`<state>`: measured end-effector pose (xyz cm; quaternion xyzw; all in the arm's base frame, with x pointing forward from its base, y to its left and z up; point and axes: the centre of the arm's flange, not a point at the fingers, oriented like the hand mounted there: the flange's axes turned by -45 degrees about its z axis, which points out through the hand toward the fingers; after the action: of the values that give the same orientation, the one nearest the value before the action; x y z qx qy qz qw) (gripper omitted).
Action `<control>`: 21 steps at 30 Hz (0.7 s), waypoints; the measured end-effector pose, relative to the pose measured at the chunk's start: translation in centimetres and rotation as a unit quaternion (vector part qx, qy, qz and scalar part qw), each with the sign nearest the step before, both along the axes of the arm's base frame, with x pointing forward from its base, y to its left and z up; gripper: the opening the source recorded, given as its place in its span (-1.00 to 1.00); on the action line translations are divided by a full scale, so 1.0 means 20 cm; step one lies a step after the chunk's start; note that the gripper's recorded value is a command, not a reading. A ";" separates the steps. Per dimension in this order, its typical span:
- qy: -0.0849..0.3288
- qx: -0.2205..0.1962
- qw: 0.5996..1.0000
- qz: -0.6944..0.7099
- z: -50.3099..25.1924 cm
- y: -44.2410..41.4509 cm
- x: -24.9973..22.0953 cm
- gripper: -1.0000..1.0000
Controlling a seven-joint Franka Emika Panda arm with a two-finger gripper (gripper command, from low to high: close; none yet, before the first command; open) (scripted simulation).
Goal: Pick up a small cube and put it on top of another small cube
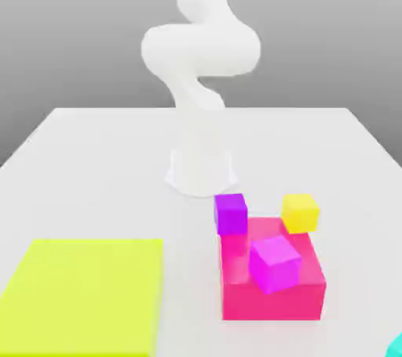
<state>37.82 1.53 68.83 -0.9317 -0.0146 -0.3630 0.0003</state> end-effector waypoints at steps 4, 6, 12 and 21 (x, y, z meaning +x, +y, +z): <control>0.046 -0.017 0.998 0.033 -0.21 0.14 0.24 0.00; 0.068 -0.026 0.996 0.050 -0.33 0.22 0.35 0.00; 0.133 -0.050 0.985 0.102 -0.73 0.48 0.60 0.00; 0.226 -0.085 0.952 0.190 -1.43 0.92 0.79 0.00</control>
<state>53.65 19.90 40.29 -0.9659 -0.2216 -0.1336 -0.0064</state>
